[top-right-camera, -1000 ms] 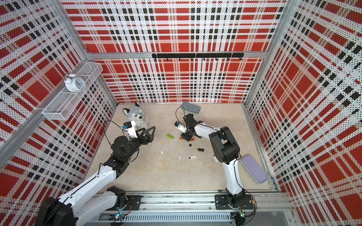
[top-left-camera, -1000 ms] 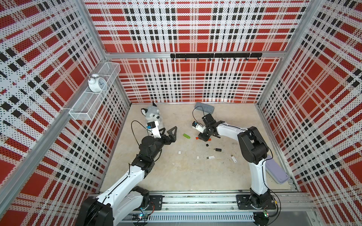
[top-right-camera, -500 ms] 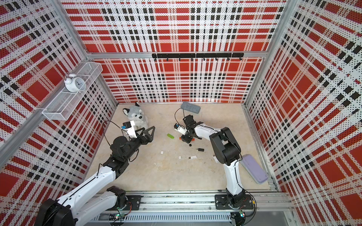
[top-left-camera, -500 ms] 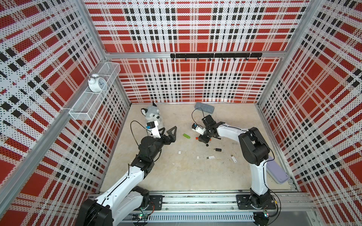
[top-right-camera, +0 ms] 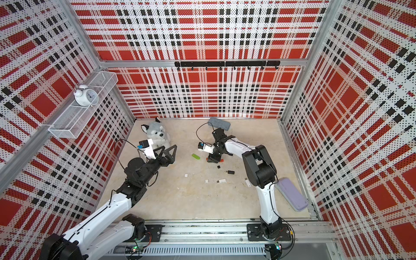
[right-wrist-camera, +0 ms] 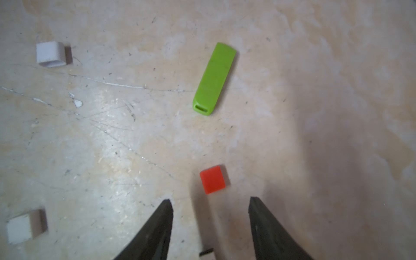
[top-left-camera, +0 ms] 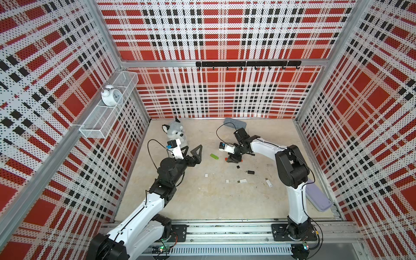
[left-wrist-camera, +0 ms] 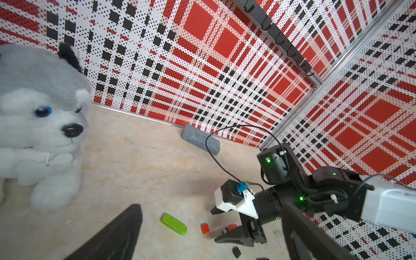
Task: Close the usb drive cover
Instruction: Adjust the cover at the center of the board, then pick up the cover from the center of the board.
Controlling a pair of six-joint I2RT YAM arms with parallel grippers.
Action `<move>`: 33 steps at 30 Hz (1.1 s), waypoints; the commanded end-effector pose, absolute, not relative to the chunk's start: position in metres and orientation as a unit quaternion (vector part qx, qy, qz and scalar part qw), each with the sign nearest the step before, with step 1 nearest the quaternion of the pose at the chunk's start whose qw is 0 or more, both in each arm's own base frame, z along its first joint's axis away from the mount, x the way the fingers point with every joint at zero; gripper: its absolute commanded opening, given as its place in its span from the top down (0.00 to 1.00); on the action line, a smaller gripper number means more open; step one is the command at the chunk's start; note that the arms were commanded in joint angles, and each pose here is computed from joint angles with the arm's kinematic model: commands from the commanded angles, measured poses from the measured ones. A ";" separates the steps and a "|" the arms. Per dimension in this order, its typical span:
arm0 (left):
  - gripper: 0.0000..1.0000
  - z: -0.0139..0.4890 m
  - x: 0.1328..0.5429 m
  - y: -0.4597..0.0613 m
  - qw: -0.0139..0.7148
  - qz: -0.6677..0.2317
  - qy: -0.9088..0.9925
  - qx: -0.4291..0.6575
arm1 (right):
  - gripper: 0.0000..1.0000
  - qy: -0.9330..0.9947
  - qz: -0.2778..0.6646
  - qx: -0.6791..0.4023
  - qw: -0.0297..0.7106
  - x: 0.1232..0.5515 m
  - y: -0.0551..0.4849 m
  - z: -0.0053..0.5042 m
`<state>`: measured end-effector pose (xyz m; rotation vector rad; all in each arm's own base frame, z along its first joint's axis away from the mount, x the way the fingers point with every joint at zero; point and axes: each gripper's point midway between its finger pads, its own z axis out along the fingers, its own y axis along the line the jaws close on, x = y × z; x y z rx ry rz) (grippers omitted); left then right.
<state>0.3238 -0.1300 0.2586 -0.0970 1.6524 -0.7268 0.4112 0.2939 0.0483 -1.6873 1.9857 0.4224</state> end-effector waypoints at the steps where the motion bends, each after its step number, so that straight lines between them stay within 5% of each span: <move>1: 0.02 0.255 0.323 -0.122 0.623 -0.299 0.722 -0.043 | 0.42 0.712 0.179 -0.643 0.218 0.402 0.293 0.032; 33: 0.02 0.248 0.326 -0.114 0.618 -0.294 0.727 -0.049 | 0.58 0.700 0.165 -0.677 0.156 0.399 0.298 0.006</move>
